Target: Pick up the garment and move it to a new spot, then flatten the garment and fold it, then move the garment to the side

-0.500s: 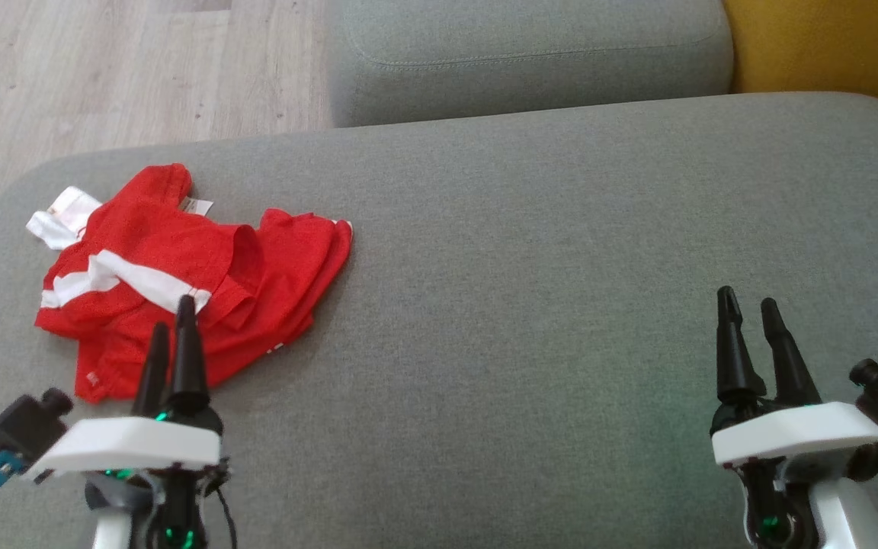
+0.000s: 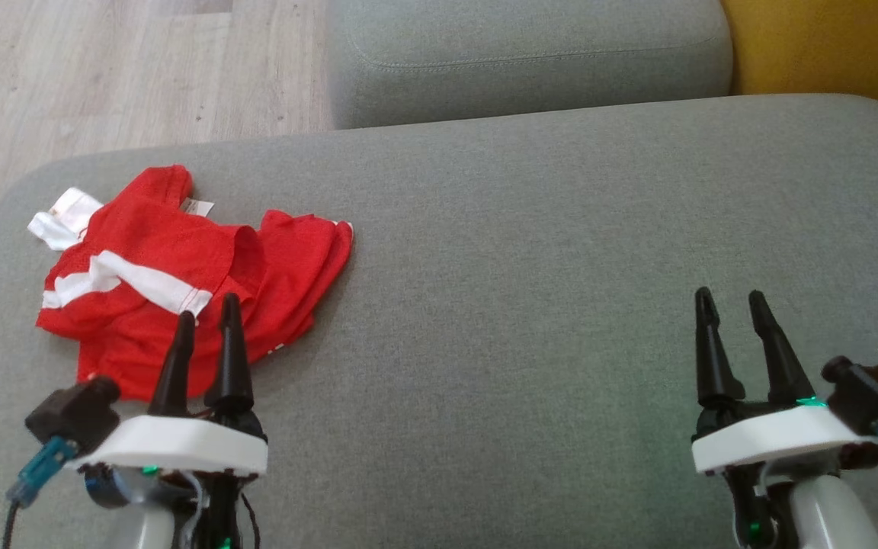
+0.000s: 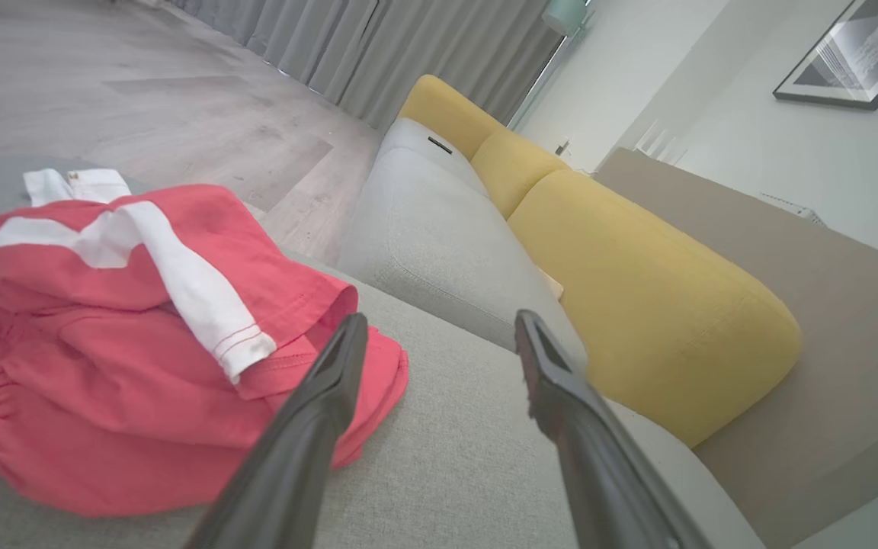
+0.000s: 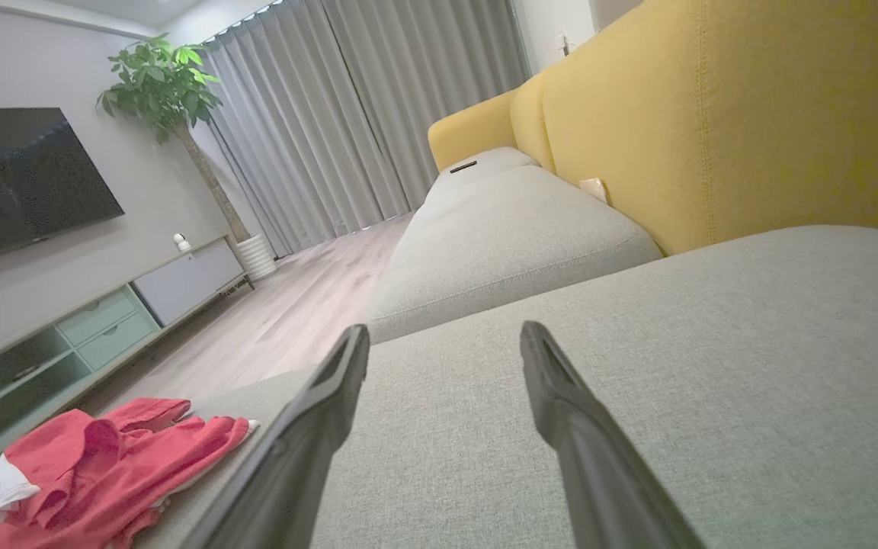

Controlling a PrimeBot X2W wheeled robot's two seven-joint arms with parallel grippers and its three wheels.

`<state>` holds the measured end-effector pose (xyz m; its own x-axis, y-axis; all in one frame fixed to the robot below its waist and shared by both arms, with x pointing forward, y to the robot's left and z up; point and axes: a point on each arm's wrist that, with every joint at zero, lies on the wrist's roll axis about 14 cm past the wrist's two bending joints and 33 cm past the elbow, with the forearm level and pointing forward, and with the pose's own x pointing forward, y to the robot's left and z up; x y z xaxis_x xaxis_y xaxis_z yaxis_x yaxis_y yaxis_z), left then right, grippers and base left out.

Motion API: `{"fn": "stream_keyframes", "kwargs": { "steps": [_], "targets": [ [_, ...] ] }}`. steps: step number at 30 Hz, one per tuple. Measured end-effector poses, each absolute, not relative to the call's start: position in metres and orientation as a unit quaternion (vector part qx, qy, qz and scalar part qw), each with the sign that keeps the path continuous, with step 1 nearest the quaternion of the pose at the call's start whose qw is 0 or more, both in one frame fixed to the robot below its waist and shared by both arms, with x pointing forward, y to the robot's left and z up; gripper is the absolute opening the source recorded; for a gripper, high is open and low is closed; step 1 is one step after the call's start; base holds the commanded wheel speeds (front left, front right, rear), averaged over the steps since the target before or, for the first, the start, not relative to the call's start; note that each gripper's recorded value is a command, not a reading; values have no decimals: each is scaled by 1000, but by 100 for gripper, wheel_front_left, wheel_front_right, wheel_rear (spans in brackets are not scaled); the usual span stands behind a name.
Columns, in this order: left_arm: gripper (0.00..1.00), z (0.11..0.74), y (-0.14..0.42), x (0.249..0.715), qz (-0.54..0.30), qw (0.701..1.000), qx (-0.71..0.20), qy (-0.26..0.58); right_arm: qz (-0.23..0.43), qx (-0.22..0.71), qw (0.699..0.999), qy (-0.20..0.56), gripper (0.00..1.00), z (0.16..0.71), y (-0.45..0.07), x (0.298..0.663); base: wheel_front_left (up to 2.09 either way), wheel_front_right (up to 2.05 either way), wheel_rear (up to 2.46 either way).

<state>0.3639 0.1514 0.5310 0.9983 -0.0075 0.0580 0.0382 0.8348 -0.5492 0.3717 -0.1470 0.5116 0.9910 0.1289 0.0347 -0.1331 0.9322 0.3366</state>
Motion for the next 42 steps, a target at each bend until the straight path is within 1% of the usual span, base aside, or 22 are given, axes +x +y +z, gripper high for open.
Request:
{"fn": "stream_keyframes", "kwargs": {
  "steps": [6, 10, 20, 24, 29, 34, 42],
  "targets": [
    [100, 534, 144, 363, -21, 970, -239, -36, 79, 132, 988, -13, 100, 513, -140, 371, 0, 0, 0],
    [100, 534, 135, 361, -39, 980, -189, -38, 84, 105, 991, -18, 100, 515, -138, 371, 0, 0, 0],
    [100, 529, 120, 355, -58, 992, -101, -40, 98, 41, 994, -35, 100, 519, -132, 370, 0, 0, 0],
    [100, 533, 118, 355, -60, 991, -109, -47, 104, 40, 993, -44, 100, 523, -128, 369, 0, 0, 0],
    [100, 546, 122, 355, -57, 987, -133, -73, 95, 69, 992, -52, 100, 526, -133, 370, 0, 0, 0],
    [100, 534, 127, 347, -61, 985, -152, -63, 81, 101, 990, -54, 100, 525, -141, 369, 0, 0, 0],
    [100, 527, 127, 344, -66, 983, -162, -56, 82, 102, 991, -27, 100, 504, -138, 365, 0, 0, 0]
  ]
}}
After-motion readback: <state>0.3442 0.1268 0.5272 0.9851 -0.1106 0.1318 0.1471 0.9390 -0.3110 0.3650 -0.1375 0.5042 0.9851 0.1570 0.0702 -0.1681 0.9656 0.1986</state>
